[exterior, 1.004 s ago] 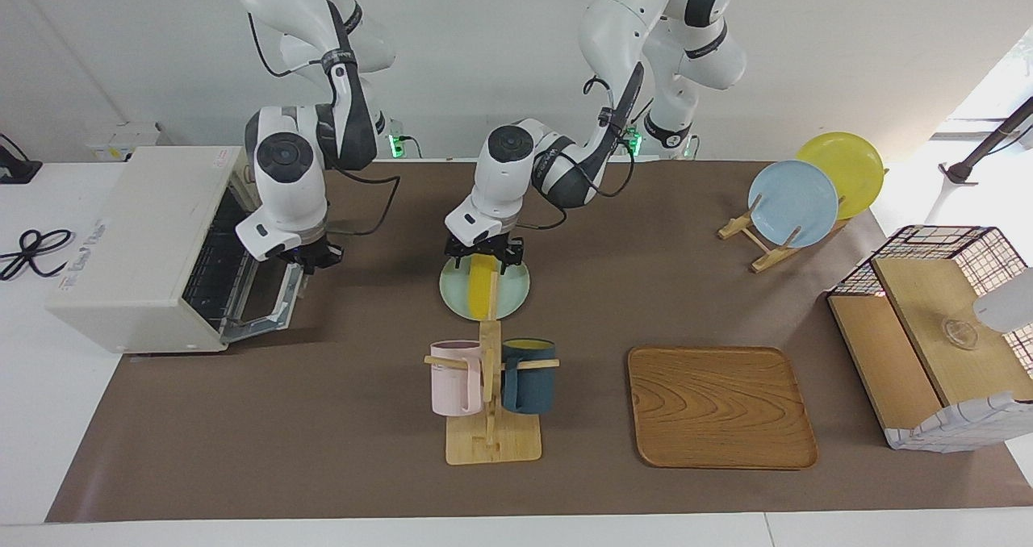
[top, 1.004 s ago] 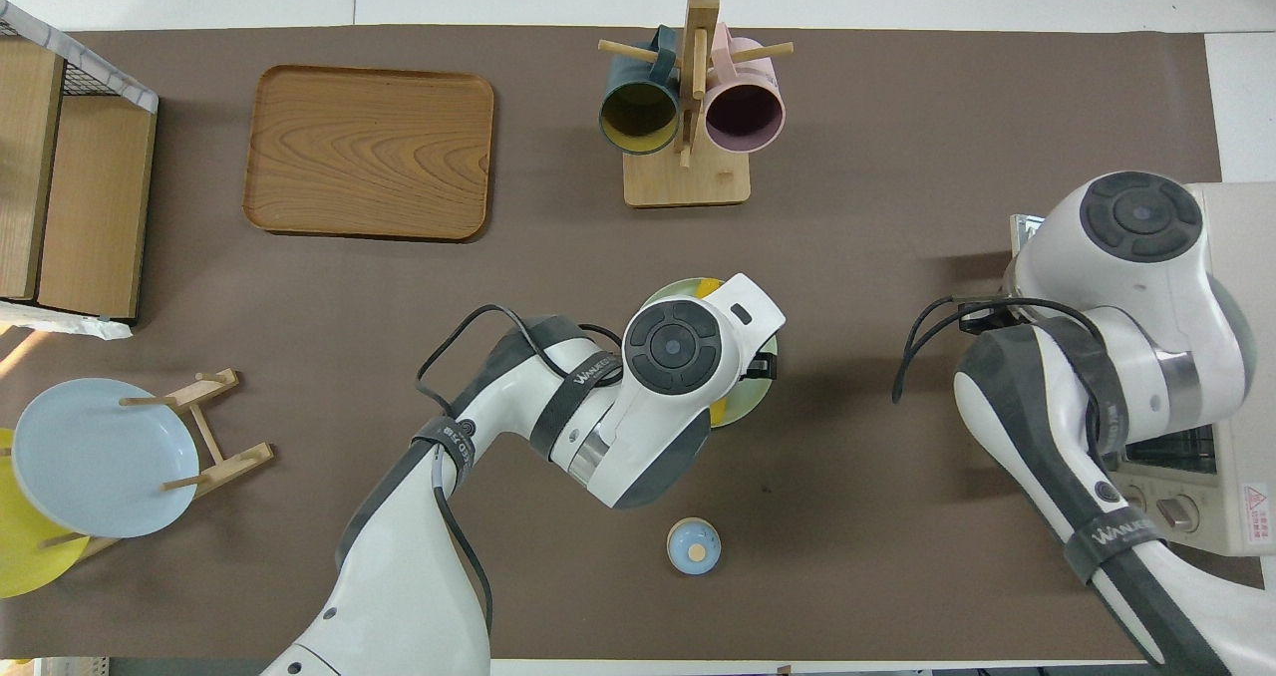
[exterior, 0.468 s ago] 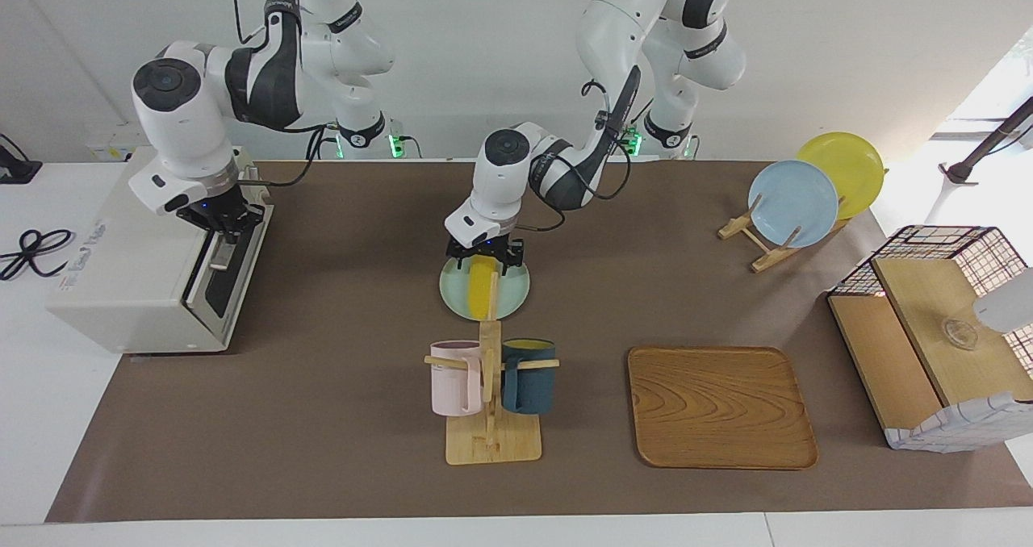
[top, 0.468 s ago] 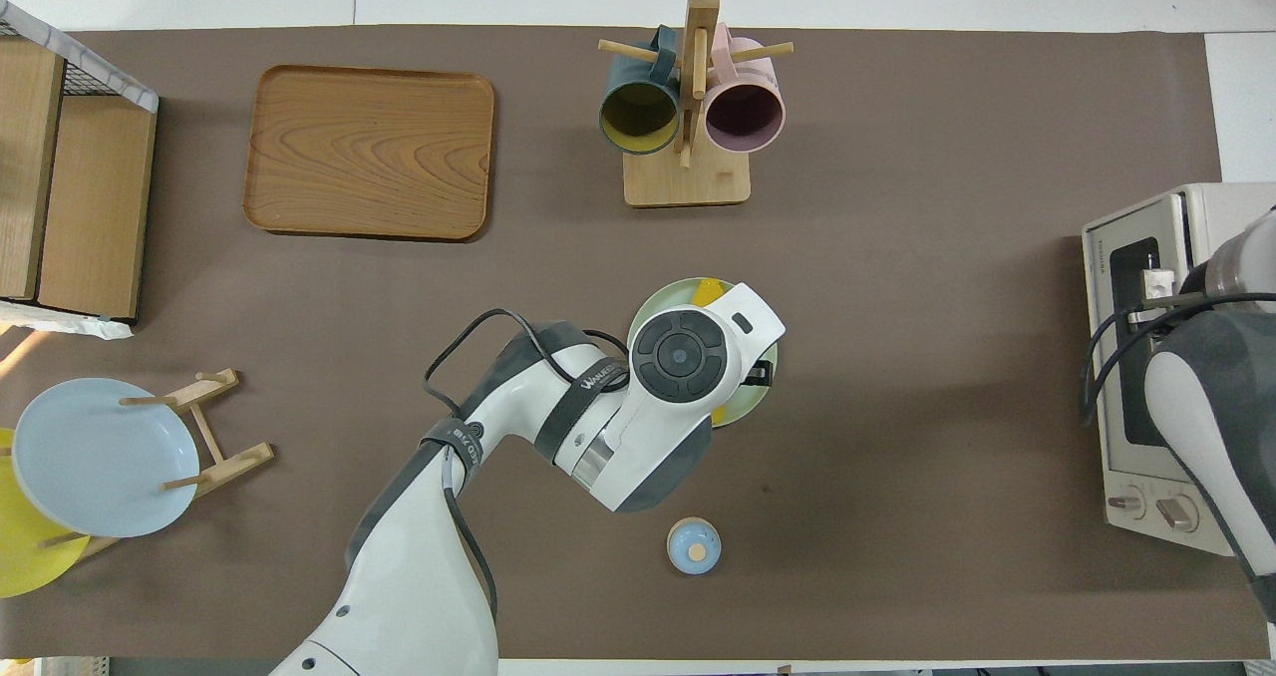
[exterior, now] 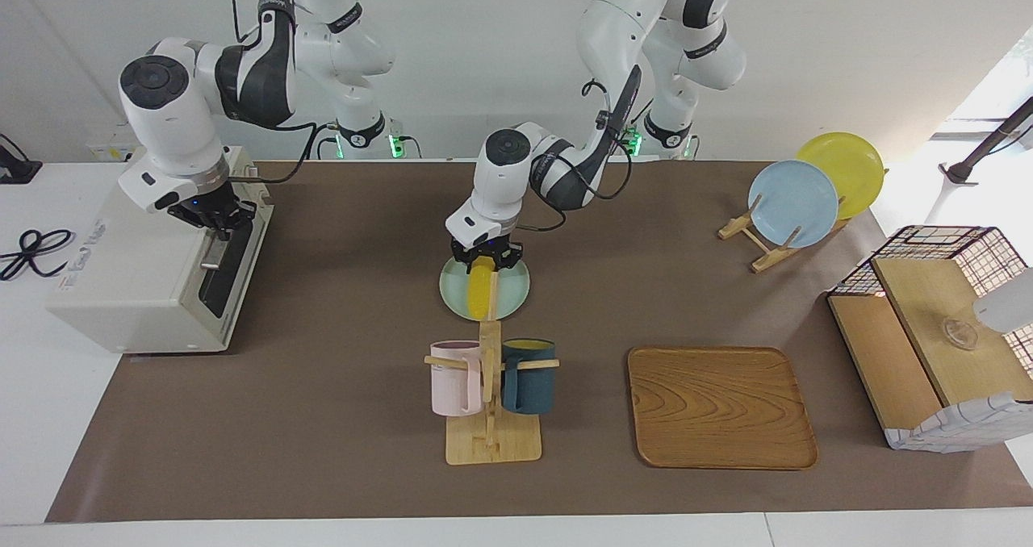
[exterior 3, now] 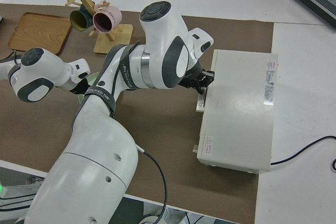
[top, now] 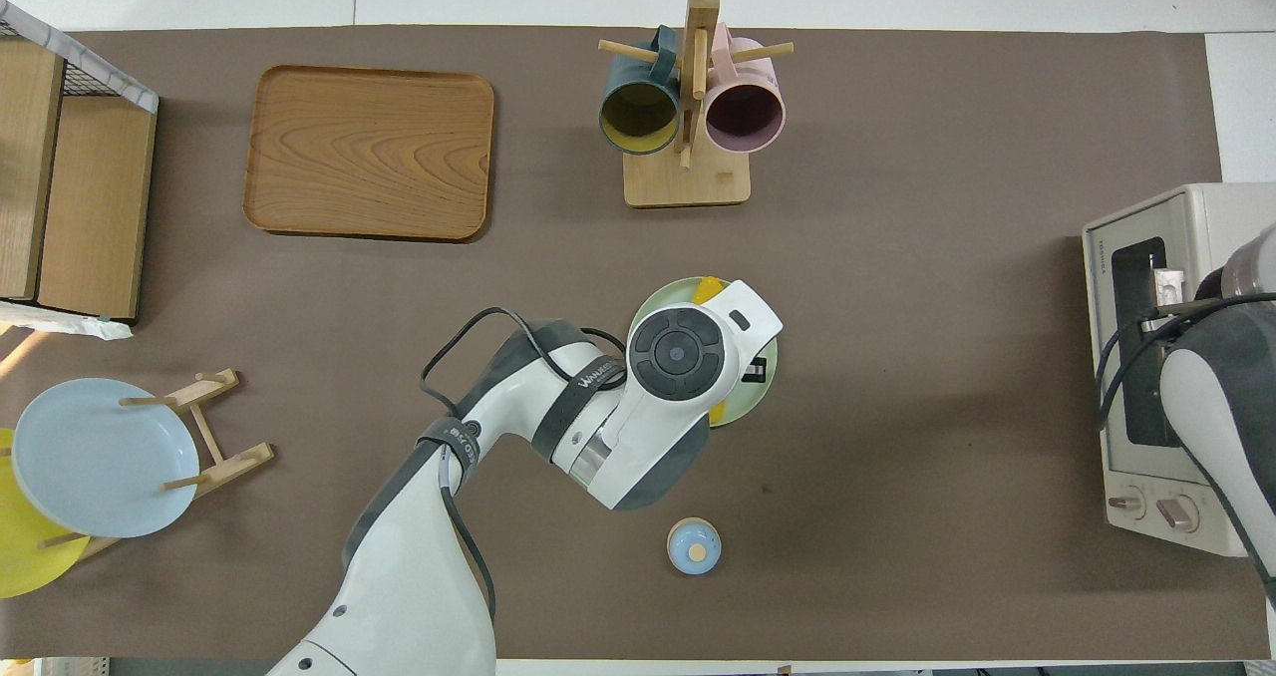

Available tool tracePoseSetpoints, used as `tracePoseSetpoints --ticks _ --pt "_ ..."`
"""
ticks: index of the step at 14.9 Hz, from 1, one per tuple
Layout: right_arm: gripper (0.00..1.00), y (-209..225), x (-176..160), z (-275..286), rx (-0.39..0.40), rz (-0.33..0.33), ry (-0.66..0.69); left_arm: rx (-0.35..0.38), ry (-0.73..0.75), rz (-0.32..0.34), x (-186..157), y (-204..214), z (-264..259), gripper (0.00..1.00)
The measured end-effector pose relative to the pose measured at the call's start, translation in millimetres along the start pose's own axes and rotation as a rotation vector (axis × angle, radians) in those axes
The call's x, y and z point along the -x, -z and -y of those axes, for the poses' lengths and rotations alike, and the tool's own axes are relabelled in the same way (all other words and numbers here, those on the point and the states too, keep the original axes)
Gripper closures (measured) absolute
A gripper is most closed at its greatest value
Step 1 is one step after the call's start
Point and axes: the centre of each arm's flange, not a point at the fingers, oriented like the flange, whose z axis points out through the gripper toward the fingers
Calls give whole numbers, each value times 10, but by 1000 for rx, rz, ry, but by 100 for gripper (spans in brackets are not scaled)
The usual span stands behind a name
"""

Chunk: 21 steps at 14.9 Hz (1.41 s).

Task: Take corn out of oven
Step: 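Carry the corn with the left gripper onto the wooden tray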

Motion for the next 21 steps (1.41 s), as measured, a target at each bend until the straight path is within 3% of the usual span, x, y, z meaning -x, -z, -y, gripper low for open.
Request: tracePoseSetpoints --ticks 3,6,8,9,16,21 --pt "99 123 67 -21 -9 56 14 -3 27 -25 -164 130 124 46" --pt "99 451 40 118 -80 32 13 -13 71 -39 -398 662 431 46" --pt "84 684 30 253 -143 11 20 -26 89 -37 -574 1037 812 46" --pt "71 786 21 333 -161 -3 31 -33 96 -39 -690 1161 1061 46" --pt "1 1117 -27 597 -228 -70 64 -93 140 -85 -1436 1459 3051 46" --pt "0 1281 -51 635 -228 -100 62 -110 161 -100 -1889 1323 3721 46"
